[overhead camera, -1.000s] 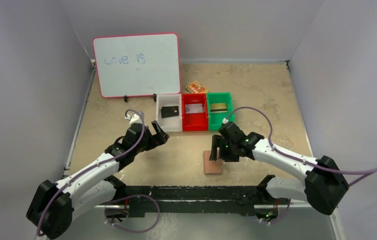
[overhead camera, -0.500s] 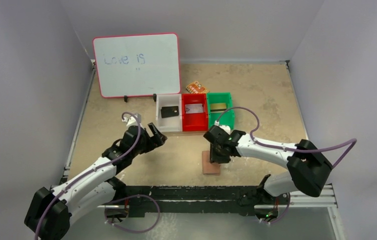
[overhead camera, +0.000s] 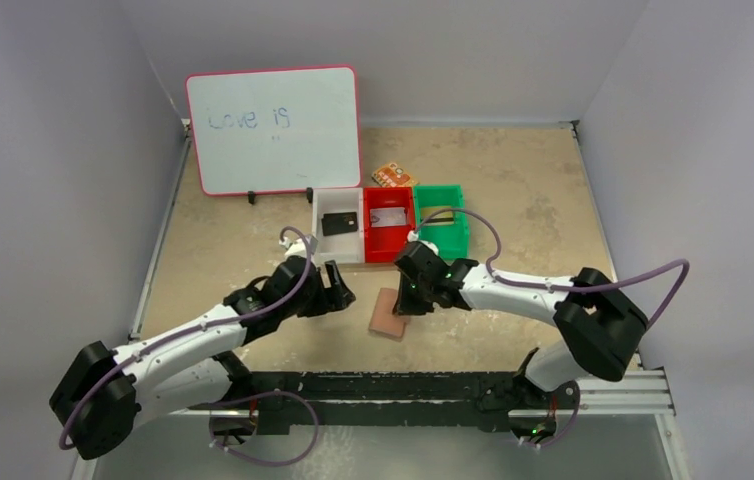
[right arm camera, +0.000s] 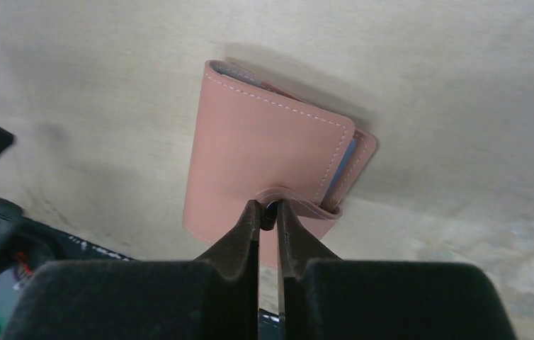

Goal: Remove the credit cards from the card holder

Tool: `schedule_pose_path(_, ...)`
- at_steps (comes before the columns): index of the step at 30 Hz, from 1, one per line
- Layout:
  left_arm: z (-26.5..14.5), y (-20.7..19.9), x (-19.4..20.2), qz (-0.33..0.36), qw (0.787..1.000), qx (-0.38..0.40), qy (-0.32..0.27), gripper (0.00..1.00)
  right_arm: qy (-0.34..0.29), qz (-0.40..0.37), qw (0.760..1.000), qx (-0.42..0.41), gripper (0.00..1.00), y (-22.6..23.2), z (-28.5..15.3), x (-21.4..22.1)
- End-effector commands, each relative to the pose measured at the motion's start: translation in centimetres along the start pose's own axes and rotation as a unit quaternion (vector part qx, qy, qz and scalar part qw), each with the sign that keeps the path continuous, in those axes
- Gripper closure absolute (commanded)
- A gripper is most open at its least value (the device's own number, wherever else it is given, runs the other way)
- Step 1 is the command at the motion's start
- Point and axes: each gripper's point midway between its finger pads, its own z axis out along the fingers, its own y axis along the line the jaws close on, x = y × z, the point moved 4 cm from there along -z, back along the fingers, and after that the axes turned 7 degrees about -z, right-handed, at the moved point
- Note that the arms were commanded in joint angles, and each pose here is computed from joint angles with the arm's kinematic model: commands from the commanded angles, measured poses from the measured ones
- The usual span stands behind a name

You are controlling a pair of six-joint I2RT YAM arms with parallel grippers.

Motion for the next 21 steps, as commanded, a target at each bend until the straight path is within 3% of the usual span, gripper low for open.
schedule_pose_path(1, -0.2, -2.4, -0.2, 0.017, 1.000, 0.005, -0.022, 0.26, -0.005, -0.021, 0.998, -0.055, 1.00, 2.4, 0.7, -0.7)
schedule_pose_path(8, 0.1, -3.4, 0.8, 0.025, 0.999, -0.009, -0.029, 0.26, -0.041, -0.028, 0.990, -0.129, 1.00, 3.8, -1.6, -1.0)
schedule_pose_path(15, 1.1, -5.8, 1.0, 0.053, 0.999, 0.001, -0.002, 0.25, -0.054, 0.049, 0.996, -0.048, 1.00, -0.3, -1.2, 0.4)
schedule_pose_path(21, 1.5, -7.9, 1.7, 0.137, 0.990, -0.043, -0.003, 0.22, -0.036, 0.097, 0.995, -0.002, 0.98, -3.1, 0.2, 2.7)
